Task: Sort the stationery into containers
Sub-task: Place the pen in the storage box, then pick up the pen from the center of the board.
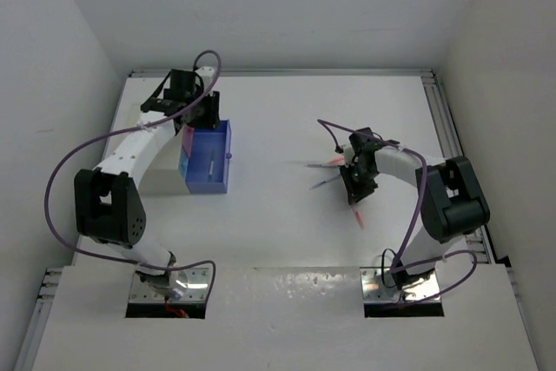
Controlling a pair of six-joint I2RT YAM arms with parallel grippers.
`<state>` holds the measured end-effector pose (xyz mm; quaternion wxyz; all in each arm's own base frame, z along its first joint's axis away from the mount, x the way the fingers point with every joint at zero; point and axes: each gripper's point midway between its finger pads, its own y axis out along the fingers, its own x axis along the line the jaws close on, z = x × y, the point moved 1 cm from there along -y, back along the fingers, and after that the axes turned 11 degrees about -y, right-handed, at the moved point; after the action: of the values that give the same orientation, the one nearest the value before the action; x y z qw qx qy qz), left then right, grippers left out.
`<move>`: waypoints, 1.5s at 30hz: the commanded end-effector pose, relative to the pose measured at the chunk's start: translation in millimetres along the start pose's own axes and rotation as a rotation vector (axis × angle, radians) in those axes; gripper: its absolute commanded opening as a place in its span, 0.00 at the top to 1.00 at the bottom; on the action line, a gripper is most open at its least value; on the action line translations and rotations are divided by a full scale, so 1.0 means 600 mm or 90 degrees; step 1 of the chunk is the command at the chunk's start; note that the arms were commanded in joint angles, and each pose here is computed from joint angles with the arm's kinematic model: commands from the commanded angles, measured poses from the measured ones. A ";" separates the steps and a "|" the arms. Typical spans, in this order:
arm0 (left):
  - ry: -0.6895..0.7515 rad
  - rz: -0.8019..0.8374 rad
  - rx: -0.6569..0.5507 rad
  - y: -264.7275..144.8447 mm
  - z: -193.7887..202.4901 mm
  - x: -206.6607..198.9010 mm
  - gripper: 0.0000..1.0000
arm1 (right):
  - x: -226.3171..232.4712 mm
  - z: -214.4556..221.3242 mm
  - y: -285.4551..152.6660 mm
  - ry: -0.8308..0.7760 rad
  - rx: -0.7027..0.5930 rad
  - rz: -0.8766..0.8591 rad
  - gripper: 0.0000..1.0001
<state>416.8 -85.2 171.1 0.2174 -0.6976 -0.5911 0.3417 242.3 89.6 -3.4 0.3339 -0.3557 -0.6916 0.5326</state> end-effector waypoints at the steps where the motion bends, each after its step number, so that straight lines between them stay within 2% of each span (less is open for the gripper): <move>1: 0.033 0.092 -0.071 -0.053 -0.033 -0.045 0.55 | -0.003 0.004 0.009 -0.011 0.012 -0.002 0.78; 2: 0.036 0.131 -0.075 -0.061 -0.032 -0.060 0.56 | -0.001 0.004 0.008 -0.015 0.010 -0.007 0.88; 4: 0.040 0.179 -0.095 -0.080 -0.029 -0.078 0.56 | 0.004 -0.008 -0.001 -0.019 -0.013 -0.023 0.98; 5: 0.043 0.226 -0.110 -0.099 -0.028 -0.098 0.55 | 0.003 -0.028 -0.019 -0.026 -0.050 -0.026 1.00; 8: 0.045 0.332 -0.125 -0.135 -0.021 -0.145 0.54 | 0.036 -0.079 -0.066 -0.041 -0.148 -0.103 1.00; 10: 0.031 0.399 -0.135 -0.162 -0.012 -0.182 0.50 | 0.057 -0.131 -0.128 -0.058 -0.242 -0.163 1.00; 11: 0.038 0.448 -0.128 -0.176 -0.003 -0.206 0.45 | 0.090 -0.150 -0.160 -0.074 -0.287 -0.249 1.00; 13: 0.051 0.509 -0.120 -0.199 0.013 -0.251 0.44 | 0.109 -0.192 -0.220 -0.106 -0.362 -0.282 1.00; 17: 0.043 0.579 -0.106 -0.225 0.021 -0.299 0.43 | 0.170 -0.260 -0.320 -0.166 -0.457 -0.344 1.00; 21: 0.030 0.622 -0.095 -0.241 0.013 -0.320 0.42 | 0.222 -0.303 -0.377 -0.176 -0.514 -0.409 1.00; 24: 0.023 0.653 -0.096 -0.251 -0.001 -0.334 0.41 | 0.260 -0.315 -0.398 -0.196 -0.526 -0.440 1.00; 27: 0.019 0.700 -0.077 -0.263 0.000 -0.348 0.41 | 0.284 -0.323 -0.403 -0.201 -0.524 -0.466 1.00; 37: 0.010 0.744 -0.062 -0.272 0.008 -0.367 0.45 | 0.320 -0.330 -0.401 -0.219 -0.517 -0.505 1.00; 38: 0.002 0.743 -0.059 -0.270 0.007 -0.367 0.48 | 0.326 -0.332 -0.401 -0.223 -0.516 -0.510 1.00; 40: -0.011 0.739 -0.051 -0.262 0.008 -0.364 0.62 | 0.331 -0.335 -0.404 -0.225 -0.522 -0.517 1.00; 41: -0.014 0.738 -0.048 -0.258 0.007 -0.362 0.77 | 0.334 -0.339 -0.404 -0.223 -0.525 -0.521 1.00; 43: -0.021 0.732 -0.042 -0.252 0.007 -0.358 0.89 | 0.334 -0.341 -0.404 -0.216 -0.525 -0.523 1.00; 44: -0.027 0.723 -0.043 -0.246 0.003 -0.351 0.97 | 0.330 -0.341 -0.401 -0.211 -0.521 -0.514 0.91; 45: -0.036 0.710 -0.039 -0.235 0.001 -0.343 1.00 | 0.328 -0.341 -0.398 -0.211 -0.519 -0.506 0.84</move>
<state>296.0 -260.6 313.0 -0.0263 -0.8977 -0.1428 0.4161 274.2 309.4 257.8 0.2674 -0.0875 -0.9498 0.1367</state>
